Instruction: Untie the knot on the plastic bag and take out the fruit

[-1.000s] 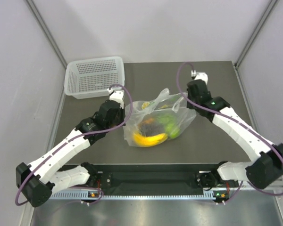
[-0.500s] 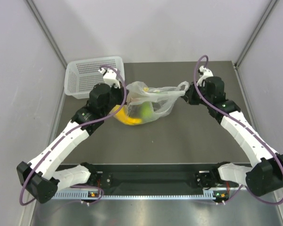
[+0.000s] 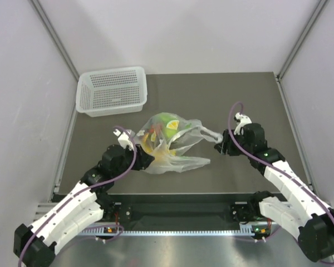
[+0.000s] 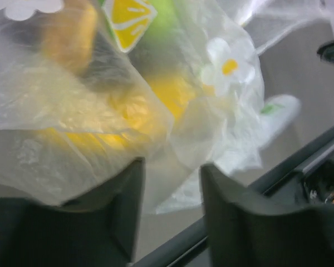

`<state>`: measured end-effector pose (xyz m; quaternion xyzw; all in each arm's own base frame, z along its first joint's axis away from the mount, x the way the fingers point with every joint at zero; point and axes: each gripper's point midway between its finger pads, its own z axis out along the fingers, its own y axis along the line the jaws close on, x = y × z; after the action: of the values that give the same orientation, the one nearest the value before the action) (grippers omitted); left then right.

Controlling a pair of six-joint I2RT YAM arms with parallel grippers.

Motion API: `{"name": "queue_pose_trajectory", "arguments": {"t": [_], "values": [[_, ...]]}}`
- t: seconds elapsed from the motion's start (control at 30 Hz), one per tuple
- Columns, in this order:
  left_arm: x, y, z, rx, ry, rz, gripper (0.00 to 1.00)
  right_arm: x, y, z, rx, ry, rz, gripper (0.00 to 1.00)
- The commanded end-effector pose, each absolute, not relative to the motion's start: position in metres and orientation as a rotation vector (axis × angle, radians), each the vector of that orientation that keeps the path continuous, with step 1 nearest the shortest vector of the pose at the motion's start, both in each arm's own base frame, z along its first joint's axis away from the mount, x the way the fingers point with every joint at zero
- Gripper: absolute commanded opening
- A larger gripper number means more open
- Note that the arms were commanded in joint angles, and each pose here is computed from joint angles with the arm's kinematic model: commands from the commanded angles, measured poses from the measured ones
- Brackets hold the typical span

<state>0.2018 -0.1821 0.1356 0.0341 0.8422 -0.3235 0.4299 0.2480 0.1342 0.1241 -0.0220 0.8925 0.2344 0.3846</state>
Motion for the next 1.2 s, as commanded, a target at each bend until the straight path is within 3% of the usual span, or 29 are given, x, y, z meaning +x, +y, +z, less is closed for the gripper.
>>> {"name": "queue_pose_trajectory", "arguments": {"t": [0.0, 0.07, 0.1, 0.13, 0.23, 0.33, 0.43, 0.6, 0.7, 0.77, 0.8, 0.97, 1.0, 1.03, 1.1, 1.17], "values": [[0.201, -0.192, 0.197, 0.058, 1.977, -0.936, 0.61, 0.262, 0.124, 0.159, -0.037, 2.174, 0.532, 0.59], [0.194, -0.191, 0.242, 0.058, 1.886, -0.995, 0.73, 0.266, 0.111, 0.169, 0.016, 2.155, 0.457, 0.63], [0.192, -0.189, 0.258, 0.053, 1.855, -1.007, 0.90, 0.267, 0.106, 0.170, 0.041, 2.159, 0.426, 0.68], [0.187, -0.185, 0.283, 0.051, 1.817, -1.015, 0.99, 0.266, 0.097, 0.173, 0.072, 2.168, 0.371, 0.76], [0.190, -0.165, 0.313, -0.003, 1.799, -0.916, 0.99, 0.263, 0.085, 0.182, 0.124, 2.172, 0.312, 0.90], [0.200, -0.155, 0.298, -0.006, 1.895, -0.772, 0.99, 0.257, 0.097, 0.206, 0.055, 2.093, 0.406, 0.90], [0.204, -0.178, 0.281, 0.071, 2.000, -0.818, 0.99, 0.239, 0.130, 0.242, -0.138, 1.996, 0.614, 0.89], [0.219, -0.197, 0.279, 0.119, 2.028, -0.837, 0.99, 0.236, 0.125, 0.310, -0.286, 1.863, 0.519, 0.91], [0.226, -0.197, 0.282, 0.101, 2.021, -0.818, 0.99, 0.254, 0.128, 0.359, -0.370, 1.796, 0.462, 1.00], [0.227, -0.196, 0.284, 0.084, 2.018, -0.814, 0.98, 0.288, 0.145, 0.349, -0.451, 1.909, 0.461, 1.00], [0.226, -0.195, 0.283, 0.082, 2.021, -0.813, 0.98, 0.299, 0.151, 0.379, -0.488, 1.861, 0.449, 1.00], [0.216, -0.182, 0.280, 0.050, 2.029, -0.787, 0.98, 0.370, 0.195, 0.341, -0.677, 2.021, 0.388, 1.00], [0.214, -0.179, 0.278, 0.044, 2.028, -0.778, 0.98, 0.378, 0.204, 0.354, -0.703, 1.991, 0.387, 1.00], [0.210, -0.176, 0.277, 0.042, 2.029, -0.779, 0.98, 0.384, 0.224, 0.321, -0.788, 2.077, 0.417, 1.00], [0.210, -0.170, 0.275, 0.019, 2.025, -0.753, 0.98, 0.390, 0.249, 0.320, -0.900, 2.051, 0.438, 1.00], [0.206, -0.166, 0.275, 0.015, 2.018, -0.752, 0.98, 0.392, 0.277, 0.277, -1.027, 2.125, 0.468, 1.00]]}}
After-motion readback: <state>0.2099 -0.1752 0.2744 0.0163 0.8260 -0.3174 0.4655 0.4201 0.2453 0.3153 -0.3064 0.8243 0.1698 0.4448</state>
